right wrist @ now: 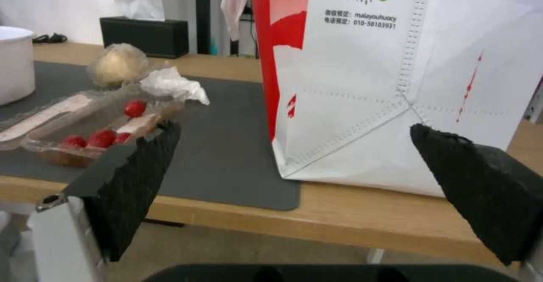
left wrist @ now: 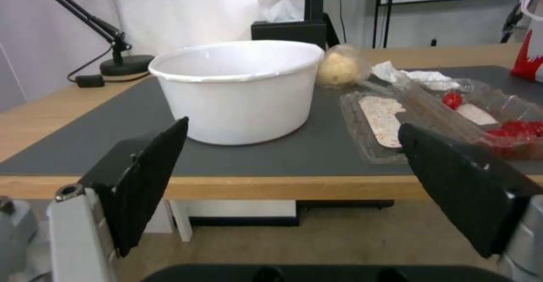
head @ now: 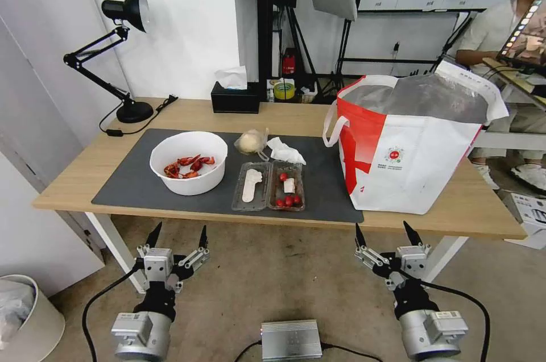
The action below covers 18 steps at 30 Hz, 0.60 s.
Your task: Pick up the trash from the table and place it into the takeout bag.
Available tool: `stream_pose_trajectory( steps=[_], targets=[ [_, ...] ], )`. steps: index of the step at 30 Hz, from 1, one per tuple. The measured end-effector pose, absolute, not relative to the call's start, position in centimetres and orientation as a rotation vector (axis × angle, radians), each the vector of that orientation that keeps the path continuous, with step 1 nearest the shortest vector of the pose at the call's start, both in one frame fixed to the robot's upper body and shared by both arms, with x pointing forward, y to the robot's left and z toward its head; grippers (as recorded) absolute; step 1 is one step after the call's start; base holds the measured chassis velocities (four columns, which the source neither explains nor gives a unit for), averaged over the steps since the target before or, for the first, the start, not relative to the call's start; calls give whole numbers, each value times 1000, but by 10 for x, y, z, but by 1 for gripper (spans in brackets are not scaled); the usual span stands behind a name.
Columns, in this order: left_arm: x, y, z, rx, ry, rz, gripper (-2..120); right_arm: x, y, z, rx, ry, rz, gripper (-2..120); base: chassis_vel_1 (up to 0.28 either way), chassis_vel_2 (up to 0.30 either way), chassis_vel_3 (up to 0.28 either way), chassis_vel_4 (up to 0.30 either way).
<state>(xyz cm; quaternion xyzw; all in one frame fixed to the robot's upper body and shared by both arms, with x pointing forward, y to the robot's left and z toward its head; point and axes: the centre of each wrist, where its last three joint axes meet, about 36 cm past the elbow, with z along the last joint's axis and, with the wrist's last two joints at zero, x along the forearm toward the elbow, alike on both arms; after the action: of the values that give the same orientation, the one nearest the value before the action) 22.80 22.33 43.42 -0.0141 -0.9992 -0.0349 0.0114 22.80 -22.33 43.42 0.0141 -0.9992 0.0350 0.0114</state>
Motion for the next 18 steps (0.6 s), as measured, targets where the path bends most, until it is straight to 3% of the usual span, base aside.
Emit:
stream_pose_trajectory(
  steps=[18],
  targets=[
    [228,223,434,-44,-3117,-109,100,228,-223,434,44,-3117,109,100,0,0,0,0]
  ],
)
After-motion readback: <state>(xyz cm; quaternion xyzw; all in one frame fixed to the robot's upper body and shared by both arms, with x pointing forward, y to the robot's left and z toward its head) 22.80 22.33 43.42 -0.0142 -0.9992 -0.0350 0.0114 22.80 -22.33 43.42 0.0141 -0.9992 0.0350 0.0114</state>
